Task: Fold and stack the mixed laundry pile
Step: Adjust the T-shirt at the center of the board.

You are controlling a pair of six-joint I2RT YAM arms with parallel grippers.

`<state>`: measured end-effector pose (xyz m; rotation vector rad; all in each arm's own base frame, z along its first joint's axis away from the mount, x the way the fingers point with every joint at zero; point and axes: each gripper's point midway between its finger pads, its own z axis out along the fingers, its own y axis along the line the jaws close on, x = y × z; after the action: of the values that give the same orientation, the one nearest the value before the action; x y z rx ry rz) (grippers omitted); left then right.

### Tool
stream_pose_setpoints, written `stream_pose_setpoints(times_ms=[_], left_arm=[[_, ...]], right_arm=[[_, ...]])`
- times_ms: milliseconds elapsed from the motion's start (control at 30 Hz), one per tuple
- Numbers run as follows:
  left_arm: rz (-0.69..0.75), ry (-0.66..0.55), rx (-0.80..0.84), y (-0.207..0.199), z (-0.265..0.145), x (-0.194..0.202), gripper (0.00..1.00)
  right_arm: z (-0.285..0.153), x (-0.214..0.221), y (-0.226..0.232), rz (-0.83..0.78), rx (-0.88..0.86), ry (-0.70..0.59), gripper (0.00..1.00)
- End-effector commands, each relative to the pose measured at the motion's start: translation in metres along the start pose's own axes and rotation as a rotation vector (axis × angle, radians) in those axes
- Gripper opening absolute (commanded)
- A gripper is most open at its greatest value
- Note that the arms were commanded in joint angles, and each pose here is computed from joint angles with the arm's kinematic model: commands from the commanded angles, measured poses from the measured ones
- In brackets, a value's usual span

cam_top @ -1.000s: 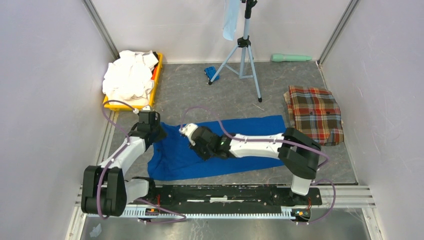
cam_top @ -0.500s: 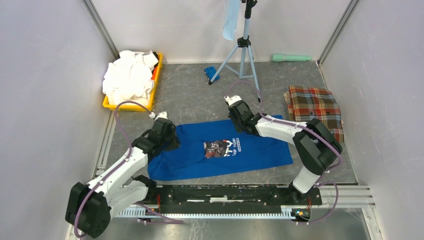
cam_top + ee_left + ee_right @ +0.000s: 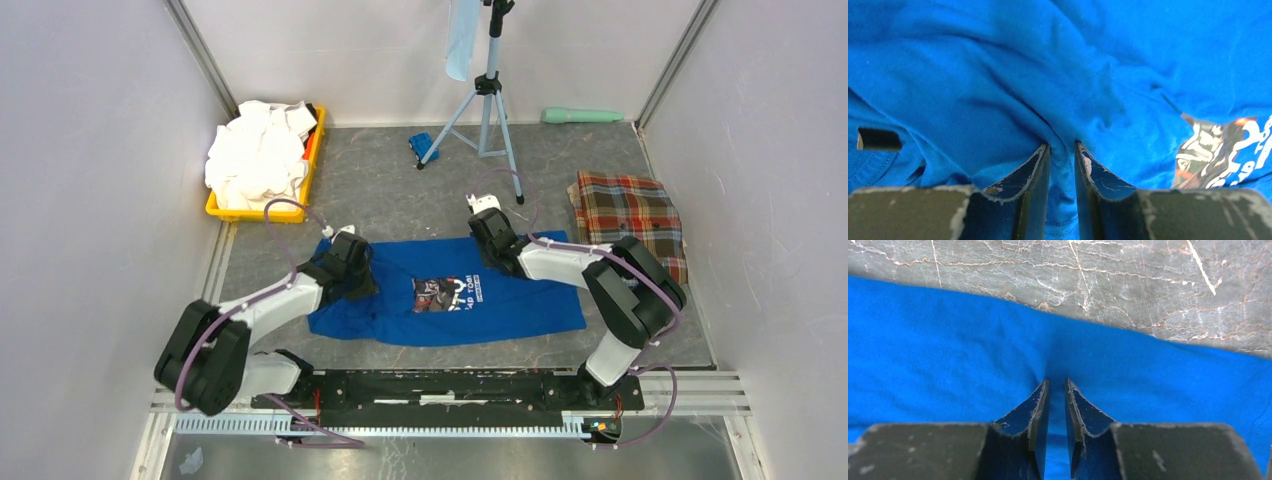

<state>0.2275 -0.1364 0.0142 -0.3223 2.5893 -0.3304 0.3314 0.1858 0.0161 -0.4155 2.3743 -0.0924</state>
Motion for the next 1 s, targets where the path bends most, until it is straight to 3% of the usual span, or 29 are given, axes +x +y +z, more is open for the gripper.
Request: stream_pose_setpoints(times_ms=[0, 467, 967], left_arm=[[0.015, 0.044, -0.073, 0.006, 0.034, -0.004, 0.31], [0.195, 0.112, -0.155, -0.024, 0.109, -0.129, 0.27], [0.173, 0.165, -0.083, -0.038, 0.177, -0.215, 0.26]], right_arm=[[-0.013, 0.099, 0.006, -0.015, -0.097, 0.276, 0.24], [-0.057, 0.123, 0.080, 0.129, -0.465, 0.310, 0.24], [-0.096, 0.032, 0.235, 0.350, -0.835, 0.267, 0.27]])
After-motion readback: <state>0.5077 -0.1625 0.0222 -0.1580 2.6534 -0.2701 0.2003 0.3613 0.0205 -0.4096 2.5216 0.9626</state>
